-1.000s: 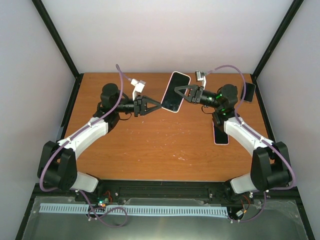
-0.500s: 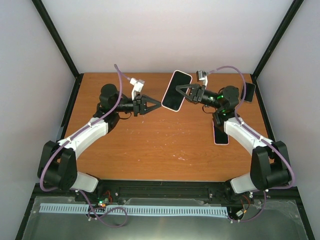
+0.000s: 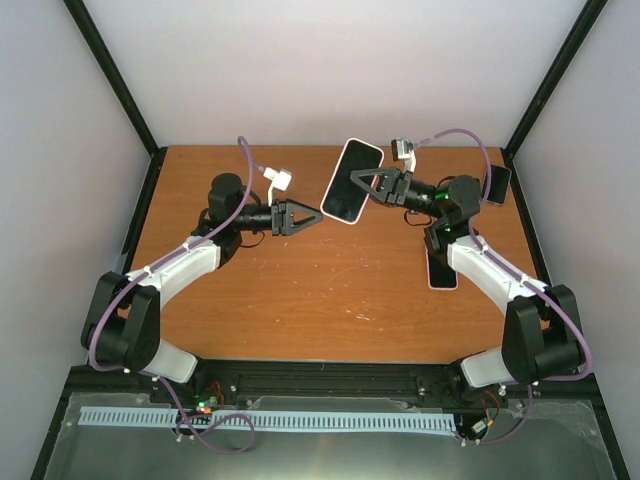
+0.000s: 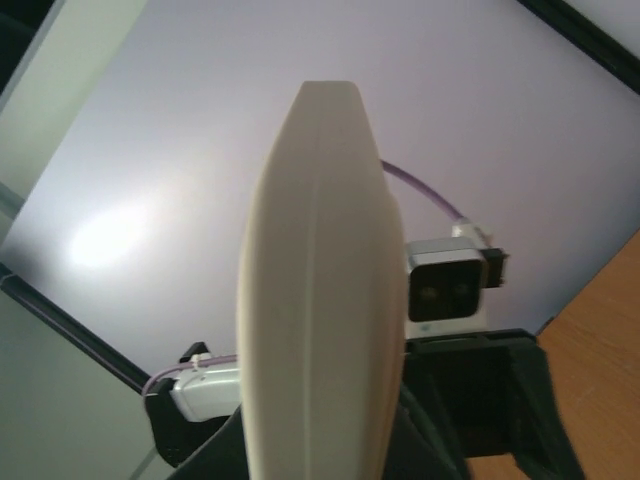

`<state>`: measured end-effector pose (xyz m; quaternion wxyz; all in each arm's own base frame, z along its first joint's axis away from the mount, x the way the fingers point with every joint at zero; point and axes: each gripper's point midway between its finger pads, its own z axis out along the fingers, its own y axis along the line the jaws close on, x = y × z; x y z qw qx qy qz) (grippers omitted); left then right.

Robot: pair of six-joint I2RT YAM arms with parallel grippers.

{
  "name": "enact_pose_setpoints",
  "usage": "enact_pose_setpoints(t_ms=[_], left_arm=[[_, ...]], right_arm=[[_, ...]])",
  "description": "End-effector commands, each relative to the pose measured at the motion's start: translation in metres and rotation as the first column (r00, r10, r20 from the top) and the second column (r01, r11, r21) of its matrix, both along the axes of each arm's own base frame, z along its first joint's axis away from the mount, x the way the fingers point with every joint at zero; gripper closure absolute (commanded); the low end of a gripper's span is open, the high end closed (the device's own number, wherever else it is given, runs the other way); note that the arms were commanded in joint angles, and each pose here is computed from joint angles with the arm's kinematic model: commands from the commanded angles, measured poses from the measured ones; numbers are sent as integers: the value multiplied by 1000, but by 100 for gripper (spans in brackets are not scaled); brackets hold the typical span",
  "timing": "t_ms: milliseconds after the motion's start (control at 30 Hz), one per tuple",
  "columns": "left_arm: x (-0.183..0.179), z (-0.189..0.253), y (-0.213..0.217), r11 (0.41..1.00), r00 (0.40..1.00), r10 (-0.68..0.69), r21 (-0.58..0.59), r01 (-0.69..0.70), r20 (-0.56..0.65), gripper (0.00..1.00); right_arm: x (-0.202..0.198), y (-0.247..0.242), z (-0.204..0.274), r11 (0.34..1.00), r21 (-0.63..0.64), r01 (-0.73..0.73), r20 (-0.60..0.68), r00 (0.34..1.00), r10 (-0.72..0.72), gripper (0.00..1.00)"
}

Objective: Take the phone out of the phone case
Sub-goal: Remove the phone case from the phone.

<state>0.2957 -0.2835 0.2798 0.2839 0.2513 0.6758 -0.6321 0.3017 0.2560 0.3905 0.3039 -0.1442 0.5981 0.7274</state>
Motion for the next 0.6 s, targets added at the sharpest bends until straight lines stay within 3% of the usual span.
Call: enact_pose_setpoints(t_ms=[0, 233, 567], left_arm=[[-12, 44, 2, 997, 991, -54, -52, 60, 122, 53], [-17, 52, 2, 994, 991, -71, -71, 80, 118, 47], [-12, 42, -4, 996, 995, -55, -59, 60, 82, 51]], right_arm=[[7, -8, 16, 996, -9, 90, 118, 989, -88, 97], [22, -6, -5, 989, -76, 130, 99, 988, -122, 97], [22, -5, -9, 987, -95, 130, 106, 987, -119, 97]])
